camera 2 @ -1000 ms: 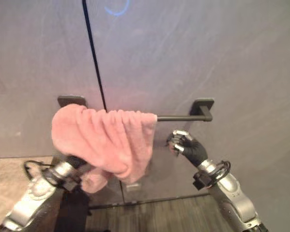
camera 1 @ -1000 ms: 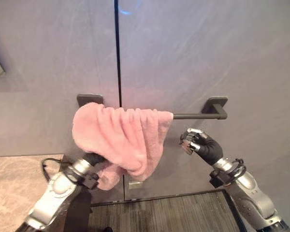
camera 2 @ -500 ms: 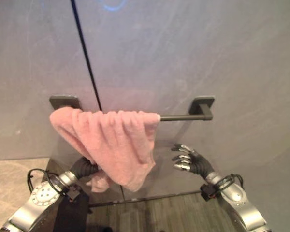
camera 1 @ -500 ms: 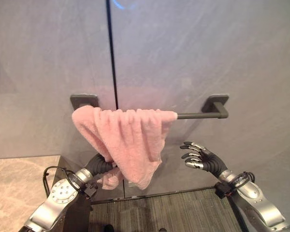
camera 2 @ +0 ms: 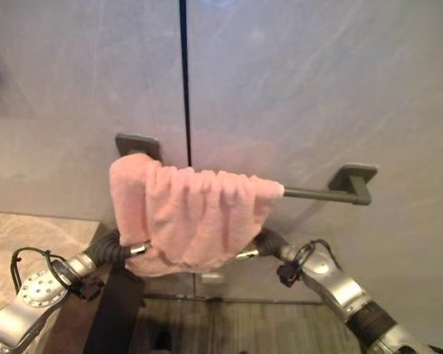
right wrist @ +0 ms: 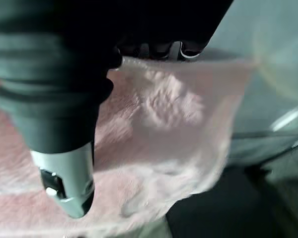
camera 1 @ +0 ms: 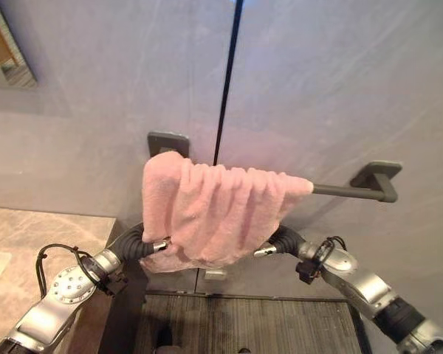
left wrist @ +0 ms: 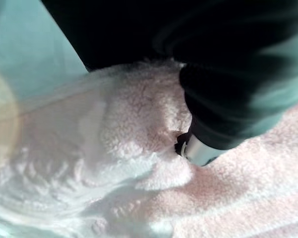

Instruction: Put brush and paste in cup on sink, flatten towel.

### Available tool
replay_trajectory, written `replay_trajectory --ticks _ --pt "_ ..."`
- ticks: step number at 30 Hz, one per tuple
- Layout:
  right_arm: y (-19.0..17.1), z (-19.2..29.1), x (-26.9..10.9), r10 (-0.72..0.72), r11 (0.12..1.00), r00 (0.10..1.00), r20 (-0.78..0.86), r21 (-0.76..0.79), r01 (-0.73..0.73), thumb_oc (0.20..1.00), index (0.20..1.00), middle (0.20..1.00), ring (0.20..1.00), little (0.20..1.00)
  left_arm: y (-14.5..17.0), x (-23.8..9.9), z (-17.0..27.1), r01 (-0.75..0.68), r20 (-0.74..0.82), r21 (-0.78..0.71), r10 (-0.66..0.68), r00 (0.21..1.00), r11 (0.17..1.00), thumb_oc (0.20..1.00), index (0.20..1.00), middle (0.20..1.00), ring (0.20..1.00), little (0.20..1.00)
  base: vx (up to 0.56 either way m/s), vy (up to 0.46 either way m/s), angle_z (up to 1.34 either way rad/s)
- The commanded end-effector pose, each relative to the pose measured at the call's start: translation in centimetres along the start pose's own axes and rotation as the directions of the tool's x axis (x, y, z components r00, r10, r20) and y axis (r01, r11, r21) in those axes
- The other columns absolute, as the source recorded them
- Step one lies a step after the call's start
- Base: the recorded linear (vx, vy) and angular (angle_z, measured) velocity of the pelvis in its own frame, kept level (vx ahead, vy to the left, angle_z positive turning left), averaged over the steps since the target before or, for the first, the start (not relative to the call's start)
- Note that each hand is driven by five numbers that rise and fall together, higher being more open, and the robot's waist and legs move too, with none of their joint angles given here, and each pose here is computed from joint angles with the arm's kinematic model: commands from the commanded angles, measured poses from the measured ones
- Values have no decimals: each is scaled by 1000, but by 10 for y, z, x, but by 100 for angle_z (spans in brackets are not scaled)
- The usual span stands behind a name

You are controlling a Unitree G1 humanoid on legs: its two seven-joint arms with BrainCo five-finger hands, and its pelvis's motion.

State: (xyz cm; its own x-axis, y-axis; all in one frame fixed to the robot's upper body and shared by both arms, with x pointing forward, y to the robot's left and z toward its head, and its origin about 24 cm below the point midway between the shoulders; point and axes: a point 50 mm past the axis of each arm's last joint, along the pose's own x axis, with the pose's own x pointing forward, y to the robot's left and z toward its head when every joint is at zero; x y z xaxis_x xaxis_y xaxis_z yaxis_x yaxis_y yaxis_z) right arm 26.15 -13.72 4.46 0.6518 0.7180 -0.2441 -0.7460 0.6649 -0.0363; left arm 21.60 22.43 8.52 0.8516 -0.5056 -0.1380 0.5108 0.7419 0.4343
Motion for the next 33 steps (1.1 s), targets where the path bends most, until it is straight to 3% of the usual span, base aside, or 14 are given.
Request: replay_trajectory --ticks 1,3,4,5,12,16,21,22,25,28,29,32,33 --pt "-1 49 15 78 997 981 175 -28 -75 1000 1000 1000 1000 1000 12 11 22 -9 112 68 2 994 998 200 200 200 200 200 0 0 0" --pt "6 56 22 125 992 974 191 -44 -119 1000 1000 1000 1000 1000 8 13 20 7 112 62 -14 994 998 200 200 200 200 200 0 0 0" --pt "9 58 25 127 992 972 199 -47 -120 821 821 821 821 821 5 15 19 13 110 52 -19 994 999 200 200 200 200 200 0 0 0" --pt "9 59 26 118 993 971 206 -43 -112 200 200 200 200 200 4 15 19 16 112 51 -22 993 999 200 200 200 200 200 0 0 0" --pt "9 57 13 13 1000 957 289 8 -16 200 200 200 200 200 0 15 15 -17 114 22 15 993 1000 200 200 200 200 200 0 0 0" --pt "-1 63 -47 -157 986 893 422 18 165 200 200 200 200 200 3 4 40 -75 251 -7 75 965 997 200 200 200 200 200 6 -19 -2" --pt "14 79 -84 -169 985 812 559 63 161 200 200 200 200 200 10 -14 79 -177 446 -31 172 878 984 200 200 200 200 200 9 -52 -11" --pt "19 82 -88 -172 985 791 587 74 159 200 200 200 200 200 10 -19 84 -211 487 -98 232 842 972 200 200 200 200 200 -7 -45 -20" --pt "19 80 -87 -179 984 790 587 96 152 200 200 200 200 200 9 -20 84 -212 491 -116 242 837 970 200 200 200 200 200 -3 -19 -5" --pt "14 55 -77 -236 972 848 474 123 202 200 200 200 200 200 -6 -10 43 -190 318 -161 233 919 969 200 200 200 200 200 0 0 0" --pt "9 32 -69 -278 959 882 381 169 229 200 200 200 200 200 -13 -3 14 -183 190 -155 211 959 971 200 200 200 200 200 0 0 0" --pt "2 20 -64 -318 948 896 311 112 298 200 200 200 200 200 -16 0 -6 -173 100 -126 186 978 977 200 200 200 200 200 0 0 0" --pt "0 8 -57 -352 932 894 276 190 309 200 200 200 200 200 -17 2 -10 -165 74 -118 175 982 979 200 200 200 200 200 0 0 0"
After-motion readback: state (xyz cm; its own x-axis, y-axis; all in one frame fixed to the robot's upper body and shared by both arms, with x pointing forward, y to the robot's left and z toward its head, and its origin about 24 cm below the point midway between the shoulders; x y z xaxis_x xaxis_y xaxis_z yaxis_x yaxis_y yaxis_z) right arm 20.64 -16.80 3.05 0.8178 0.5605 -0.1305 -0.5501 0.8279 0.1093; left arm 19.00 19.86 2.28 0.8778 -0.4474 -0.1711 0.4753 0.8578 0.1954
